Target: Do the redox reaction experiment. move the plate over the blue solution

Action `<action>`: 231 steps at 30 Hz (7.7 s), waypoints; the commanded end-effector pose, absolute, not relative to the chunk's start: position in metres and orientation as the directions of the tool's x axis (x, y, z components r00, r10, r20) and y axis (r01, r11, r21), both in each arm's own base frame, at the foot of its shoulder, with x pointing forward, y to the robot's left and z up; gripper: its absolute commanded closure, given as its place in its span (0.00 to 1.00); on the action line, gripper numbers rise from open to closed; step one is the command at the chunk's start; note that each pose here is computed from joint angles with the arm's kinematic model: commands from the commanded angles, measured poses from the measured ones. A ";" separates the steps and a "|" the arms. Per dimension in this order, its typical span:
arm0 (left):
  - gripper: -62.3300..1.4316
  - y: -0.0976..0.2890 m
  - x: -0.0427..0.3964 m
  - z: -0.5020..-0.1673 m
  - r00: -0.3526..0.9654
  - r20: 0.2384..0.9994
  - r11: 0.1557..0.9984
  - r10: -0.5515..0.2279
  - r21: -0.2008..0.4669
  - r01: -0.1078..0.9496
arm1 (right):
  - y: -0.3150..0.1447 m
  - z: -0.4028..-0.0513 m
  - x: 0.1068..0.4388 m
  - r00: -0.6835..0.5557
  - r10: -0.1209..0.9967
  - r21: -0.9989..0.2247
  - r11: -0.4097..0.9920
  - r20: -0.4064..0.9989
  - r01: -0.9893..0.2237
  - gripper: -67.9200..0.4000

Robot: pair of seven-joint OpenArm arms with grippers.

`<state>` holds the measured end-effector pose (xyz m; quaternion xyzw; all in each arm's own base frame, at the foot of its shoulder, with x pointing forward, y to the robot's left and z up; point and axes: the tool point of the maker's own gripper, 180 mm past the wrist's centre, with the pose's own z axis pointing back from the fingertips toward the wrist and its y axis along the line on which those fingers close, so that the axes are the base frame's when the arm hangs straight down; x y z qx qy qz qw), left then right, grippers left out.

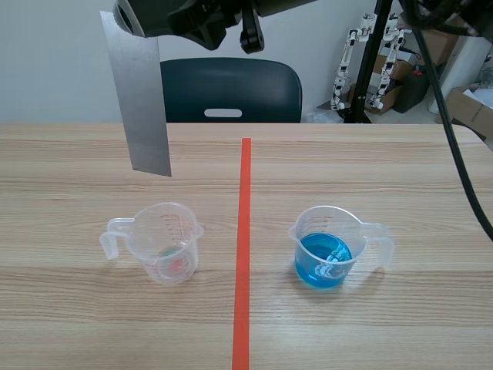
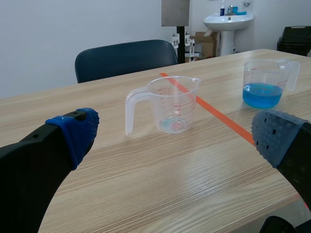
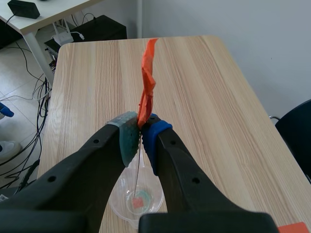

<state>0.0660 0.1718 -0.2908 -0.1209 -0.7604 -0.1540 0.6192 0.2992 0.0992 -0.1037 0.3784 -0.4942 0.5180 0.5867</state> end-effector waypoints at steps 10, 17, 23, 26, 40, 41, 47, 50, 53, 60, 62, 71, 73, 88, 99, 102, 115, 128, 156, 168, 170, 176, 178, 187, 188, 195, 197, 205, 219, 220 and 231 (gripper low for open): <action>0.00 0.171 0.068 -0.285 -0.231 0.973 0.924 0.005 0.084 0.373 | 0.101 -0.090 0.298 -0.049 0.195 -0.083 0.169 0.979 -0.982 0.98; 0.00 0.171 0.068 -0.285 -0.231 0.973 0.924 0.005 0.084 0.373 | 0.101 -0.090 0.298 -0.049 0.196 -0.083 0.169 0.979 -0.982 0.98; 0.00 0.171 0.068 -0.285 -0.231 0.973 0.924 0.005 0.084 0.373 | 0.096 -0.092 0.297 -0.058 0.201 -0.091 0.159 0.978 -0.983 0.98; 0.00 0.171 0.068 -0.285 -0.231 0.973 0.924 0.005 0.084 0.373 | 0.087 -0.092 0.298 -0.066 0.185 -0.097 0.159 0.980 -0.982 0.98; 0.00 0.175 0.070 -0.283 -0.203 0.977 0.908 0.067 0.024 0.419 | 0.020 -0.110 0.299 -0.057 0.213 -0.096 0.181 0.975 -0.979 0.98; 0.00 0.175 0.071 -0.281 -0.207 0.976 0.903 0.066 0.030 0.428 | 0.016 -0.111 0.296 -0.054 0.212 -0.091 0.172 0.976 -0.981 0.98; 0.00 0.177 0.092 -0.264 -0.242 0.968 0.875 0.069 0.057 0.480 | -0.010 -0.122 0.291 -0.025 0.229 -0.068 0.183 0.973 -0.981 0.98; 0.00 0.176 0.106 -0.265 -0.183 0.980 0.852 0.073 0.034 0.522 | -0.022 -0.126 0.292 -0.007 0.240 -0.059 0.210 0.971 -0.976 0.98; 0.00 0.174 0.115 -0.263 -0.131 0.987 0.819 0.093 -0.001 0.573 | -0.035 -0.127 0.293 0.003 0.246 -0.056 0.236 0.969 -0.970 0.98; 0.00 0.182 0.126 -0.253 -0.080 0.989 0.763 0.128 -0.047 0.645 | -0.059 -0.131 0.293 0.032 0.252 -0.043 0.287 0.967 -0.957 0.99; 0.00 0.180 0.126 -0.250 -0.061 0.990 0.731 0.131 -0.055 0.681 | -0.064 -0.134 0.291 0.047 0.257 -0.033 0.298 0.965 -0.954 0.98; 0.00 0.174 0.133 -0.234 -0.021 0.987 0.641 0.159 -0.087 0.763 | -0.087 -0.139 0.287 0.086 0.252 -0.007 0.346 0.964 -0.938 0.98; 0.00 0.173 0.135 -0.233 -0.024 0.989 0.634 0.145 -0.074 0.770 | -0.093 -0.138 0.287 0.083 0.258 -0.015 0.356 0.963 -0.934 0.99; 0.00 0.142 0.161 -0.242 0.046 0.999 0.523 0.014 -0.047 0.851 | -0.101 -0.121 0.270 -0.033 0.293 -0.128 0.312 0.955 -0.942 0.98; 0.00 0.125 0.185 -0.218 -0.076 0.997 0.494 0.000 0.066 0.867 | -0.101 -0.122 0.268 -0.069 0.310 -0.164 0.291 0.948 -0.943 0.98; 0.00 0.121 0.192 -0.216 -0.097 0.995 0.499 -0.019 0.094 0.862 | -0.101 -0.122 0.268 -0.069 0.309 -0.164 0.291 0.949 -0.943 0.98; 0.00 0.100 0.207 -0.214 -0.132 0.991 0.521 0.009 0.108 0.847 | -0.101 -0.122 0.268 -0.072 0.309 -0.166 0.290 0.948 -0.943 0.98; 0.00 0.068 0.217 -0.213 -0.171 0.985 0.488 0.034 0.133 0.863 | -0.108 -0.120 0.274 -0.071 0.294 -0.166 0.314 0.953 -0.935 0.98; 0.91 0.031 0.224 -0.218 -0.176 0.984 0.462 0.036 0.140 0.876 | -0.107 -0.121 0.275 -0.065 0.286 -0.159 0.318 0.956 -0.935 0.98; 0.91 0.021 0.234 -0.215 -0.193 0.980 0.481 0.040 0.150 0.863 | -0.107 -0.120 0.275 -0.064 0.284 -0.157 0.320 0.957 -0.934 0.98; 0.91 0.021 0.236 -0.215 -0.195 0.980 0.482 0.030 0.157 0.862 | -0.107 -0.120 0.275 -0.064 0.284 -0.157 0.320 0.957 -0.934 0.98; 0.91 0.021 0.242 -0.211 -0.216 0.976 0.482 0.018 0.181 0.857 | -0.107 -0.120 0.275 -0.064 0.284 -0.157 0.320 0.957 -0.934 0.98; 0.91 0.020 0.244 -0.210 -0.220 0.975 0.484 0.019 0.184 0.856 | -0.107 -0.120 0.275 -0.064 0.284 -0.157 0.320 0.957 -0.934 0.98; 0.91 0.003 0.241 -0.219 -0.194 0.981 0.453 -0.004 0.174 0.874 | -0.107 -0.120 0.275 -0.064 0.284 -0.157 0.320 0.957 -0.934 0.98; 0.91 0.000 0.239 -0.221 -0.192 0.981 0.442 -0.010 0.177 0.879 | -0.107 -0.120 0.275 -0.064 0.284 -0.157 0.320 0.957 -0.934 0.98; 0.91 -0.017 0.236 -0.223 -0.183 0.983 0.412 -0.009 0.170 0.895 | -0.107 -0.121 0.275 -0.064 0.285 -0.157 0.320 0.956 -0.934 0.98; 0.91 -0.023 0.239 -0.226 -0.178 0.984 0.409 -0.027 0.173 0.896 | -0.107 -0.120 0.275 -0.064 0.284 -0.157 0.320 0.957 -0.934 0.98; 0.91 -0.035 0.258 -0.245 -0.146 0.987 0.437 -0.063 0.158 0.886 | -0.107 -0.120 0.275 -0.064 0.284 -0.158 0.320 0.957 -0.934 0.98; 0.91 -0.040 0.276 -0.269 -0.078 0.996 0.464 -0.040 0.088 0.881 | -0.107 -0.120 0.275 -0.064 0.284 -0.158 0.320 0.957 -0.934 0.98; 0.91 -0.041 0.276 -0.268 -0.078 0.996 0.464 -0.038 0.087 0.882 | -0.107 -0.120 0.275 -0.064 0.284 -0.158 0.320 0.957 -0.934 0.98; 0.91 -0.065 0.277 -0.259 -0.107 0.994 0.418 -0.038 0.113 0.901 | -0.107 -0.120 0.275 -0.064 0.284 -0.158 0.320 0.957 -0.934 0.98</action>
